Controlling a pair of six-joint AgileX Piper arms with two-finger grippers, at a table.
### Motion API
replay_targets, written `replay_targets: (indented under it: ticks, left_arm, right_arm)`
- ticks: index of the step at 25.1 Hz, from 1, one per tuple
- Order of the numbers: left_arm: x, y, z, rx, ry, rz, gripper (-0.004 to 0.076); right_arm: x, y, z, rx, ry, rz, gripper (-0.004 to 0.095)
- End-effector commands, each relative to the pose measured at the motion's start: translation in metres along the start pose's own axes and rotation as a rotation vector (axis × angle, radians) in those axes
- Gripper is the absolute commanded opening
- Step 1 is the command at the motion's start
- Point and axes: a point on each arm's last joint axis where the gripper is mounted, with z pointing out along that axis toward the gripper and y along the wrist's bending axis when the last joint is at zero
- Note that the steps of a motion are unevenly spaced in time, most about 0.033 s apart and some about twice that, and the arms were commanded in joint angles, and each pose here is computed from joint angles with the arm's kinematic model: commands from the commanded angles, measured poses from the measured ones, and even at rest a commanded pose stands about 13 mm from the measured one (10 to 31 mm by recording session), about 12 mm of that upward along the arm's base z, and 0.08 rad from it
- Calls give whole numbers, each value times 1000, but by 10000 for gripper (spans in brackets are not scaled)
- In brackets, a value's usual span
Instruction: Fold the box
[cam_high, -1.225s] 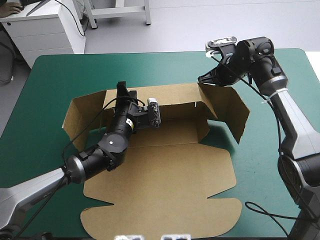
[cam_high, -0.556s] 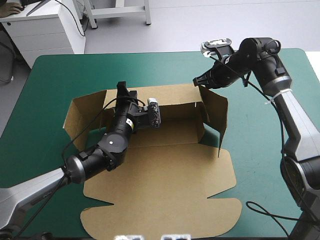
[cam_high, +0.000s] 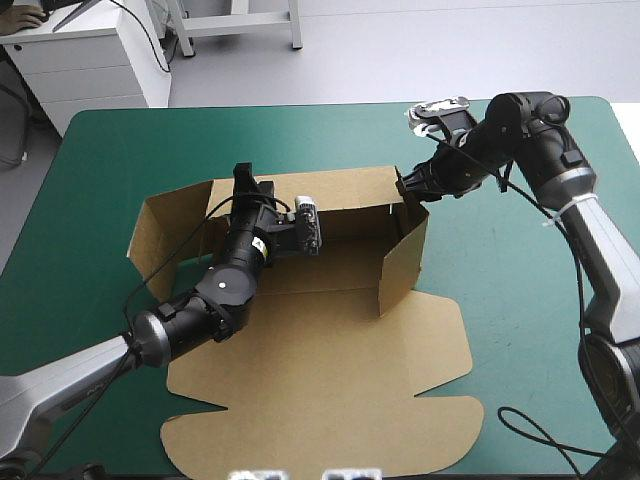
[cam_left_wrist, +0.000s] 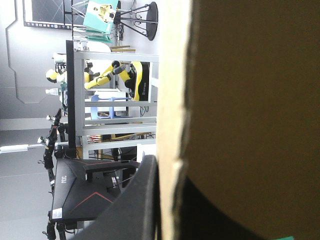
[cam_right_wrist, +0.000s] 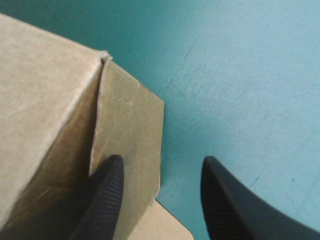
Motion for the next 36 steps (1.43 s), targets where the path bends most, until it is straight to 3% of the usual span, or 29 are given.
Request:
replay_targets:
  ticks: [1, 9, 17, 22, 25, 26, 28, 36]
  left_arm:
    - [2, 22, -10, -85, -1, -25, -8]
    - [3, 22, -10, -88, 1, -23, -8]
    - [3, 22, -10, -91, 2, -19, -8]
    - [3, 22, -10, -91, 4, -21, -8]
    - [3, 22, -10, -91, 4, -21, -8]
    - [2, 22, -10, -89, 0, -21, -8]
    - [2, 22, -10, -86, -6, -20, -8]
    - [2, 22, -10, -88, -3, -21, -8]
  right_arm:
    - [1, 10, -41, -8, -105, -19, 456]
    - [12, 15, -55, -11, -121, -22, 455]
    - [37, 15, -40, -25, -28, -6, 454]
    - [54, 21, -35, -95, 6, 4, 442]
    - [58, 23, -41, -96, -4, 1, 303]
    - [59, 24, -42, -95, -5, -3, 144]
    - [59, 24, -42, -100, -6, -3, -1]
    - [58, 30, -42, -161, -22, -7, -17]
